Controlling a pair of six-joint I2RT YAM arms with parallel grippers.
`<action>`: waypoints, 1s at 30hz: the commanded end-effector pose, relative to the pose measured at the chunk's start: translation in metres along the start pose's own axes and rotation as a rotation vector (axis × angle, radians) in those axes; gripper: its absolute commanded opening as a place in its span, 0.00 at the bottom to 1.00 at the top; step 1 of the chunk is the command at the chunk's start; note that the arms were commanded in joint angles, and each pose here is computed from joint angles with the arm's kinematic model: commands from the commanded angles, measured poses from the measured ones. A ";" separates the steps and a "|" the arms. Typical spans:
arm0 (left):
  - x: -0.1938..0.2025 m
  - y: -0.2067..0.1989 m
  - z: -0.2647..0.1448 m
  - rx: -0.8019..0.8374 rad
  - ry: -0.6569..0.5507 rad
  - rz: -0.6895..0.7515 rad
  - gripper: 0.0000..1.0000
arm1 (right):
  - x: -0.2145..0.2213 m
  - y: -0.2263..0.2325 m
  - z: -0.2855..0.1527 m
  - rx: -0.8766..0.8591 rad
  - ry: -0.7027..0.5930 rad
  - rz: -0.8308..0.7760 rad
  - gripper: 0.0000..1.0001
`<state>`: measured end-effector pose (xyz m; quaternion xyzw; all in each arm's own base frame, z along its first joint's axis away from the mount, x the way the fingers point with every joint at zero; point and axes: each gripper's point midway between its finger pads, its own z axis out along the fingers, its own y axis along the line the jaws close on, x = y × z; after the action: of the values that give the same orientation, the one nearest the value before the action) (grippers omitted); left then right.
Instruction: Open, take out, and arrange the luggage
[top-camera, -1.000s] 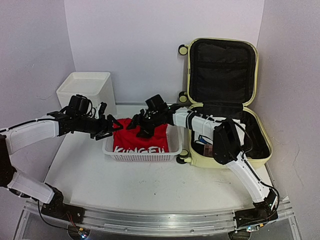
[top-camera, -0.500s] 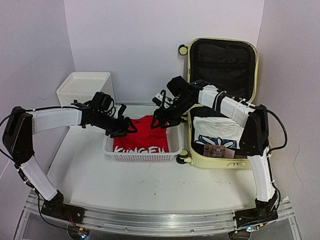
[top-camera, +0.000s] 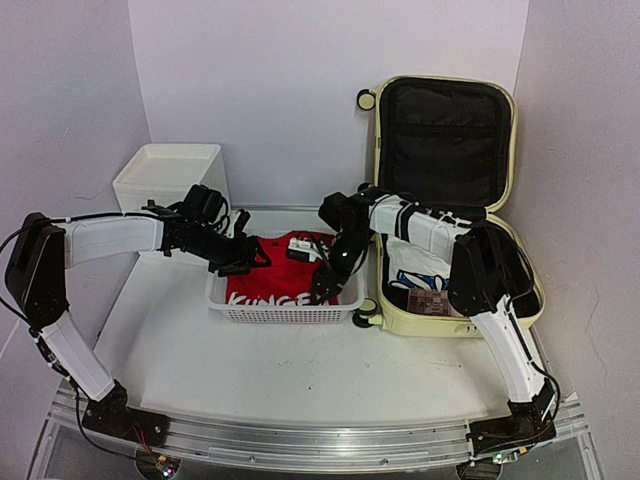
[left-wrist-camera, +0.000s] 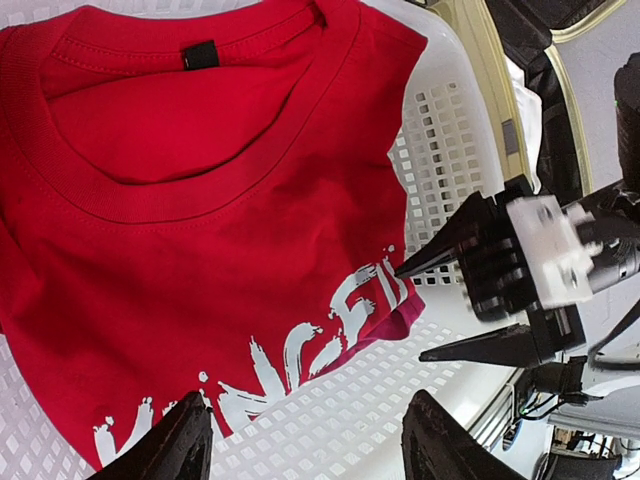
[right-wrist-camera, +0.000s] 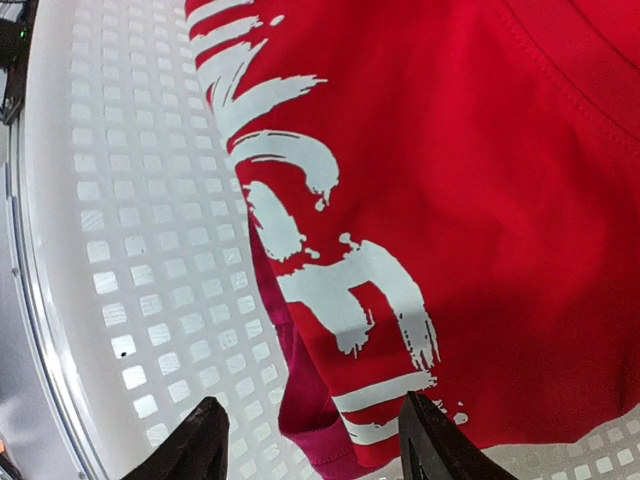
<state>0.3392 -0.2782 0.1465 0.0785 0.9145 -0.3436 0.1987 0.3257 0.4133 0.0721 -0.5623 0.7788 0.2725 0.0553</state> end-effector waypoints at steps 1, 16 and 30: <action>-0.003 -0.001 -0.002 0.005 -0.014 0.005 0.65 | -0.013 0.011 -0.001 0.006 -0.004 -0.216 0.60; -0.005 -0.007 -0.008 0.025 -0.039 0.003 0.65 | -0.017 0.002 0.041 0.064 0.063 -0.384 0.61; -0.003 -0.006 -0.014 0.020 -0.052 0.004 0.65 | -0.032 0.008 0.027 0.128 0.018 -0.415 0.23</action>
<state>0.3323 -0.2718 0.1358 0.0665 0.9198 -0.3389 0.1860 0.3257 0.4452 0.0294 -0.7067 0.6745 0.1888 0.1003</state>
